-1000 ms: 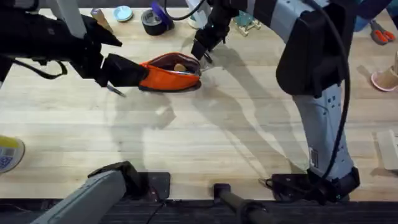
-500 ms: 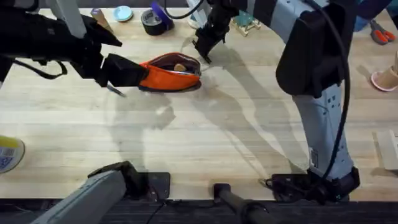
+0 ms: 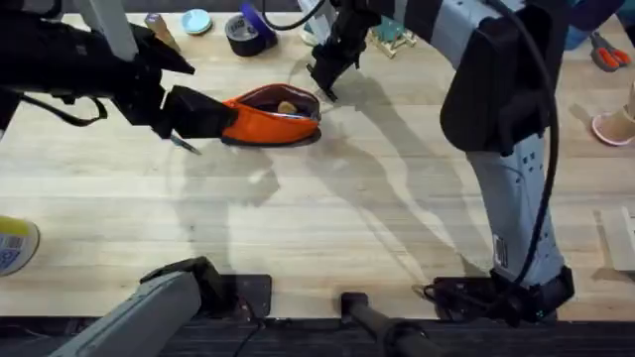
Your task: Unzip the bag, pick up the pens from the table one at a time and place them inside, then zip the bag closed.
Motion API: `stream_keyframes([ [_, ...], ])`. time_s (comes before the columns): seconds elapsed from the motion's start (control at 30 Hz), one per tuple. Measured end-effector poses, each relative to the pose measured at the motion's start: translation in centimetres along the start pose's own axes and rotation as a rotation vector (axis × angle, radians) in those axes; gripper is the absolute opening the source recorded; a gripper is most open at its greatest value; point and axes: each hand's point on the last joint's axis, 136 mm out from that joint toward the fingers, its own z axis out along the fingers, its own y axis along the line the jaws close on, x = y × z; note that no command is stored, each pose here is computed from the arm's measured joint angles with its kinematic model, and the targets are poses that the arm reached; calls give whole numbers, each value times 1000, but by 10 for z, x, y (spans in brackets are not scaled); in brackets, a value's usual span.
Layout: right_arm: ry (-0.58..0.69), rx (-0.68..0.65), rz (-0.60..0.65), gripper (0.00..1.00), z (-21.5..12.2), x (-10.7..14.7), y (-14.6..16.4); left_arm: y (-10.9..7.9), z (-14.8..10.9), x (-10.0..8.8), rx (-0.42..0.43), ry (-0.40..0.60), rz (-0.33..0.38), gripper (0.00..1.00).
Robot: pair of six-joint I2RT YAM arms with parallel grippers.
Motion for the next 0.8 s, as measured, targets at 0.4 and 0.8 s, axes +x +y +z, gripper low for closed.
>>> stream_keyframes([
  [0.4, -30, 59, -7, 28, -21, -13, -9, 0, 0, 0, 0, 0, 0, 993],
  [0.8, -39, 92, -9, 28, -32, -17, -14, 0, 0, 0, 0, 0, 0, 993],
])
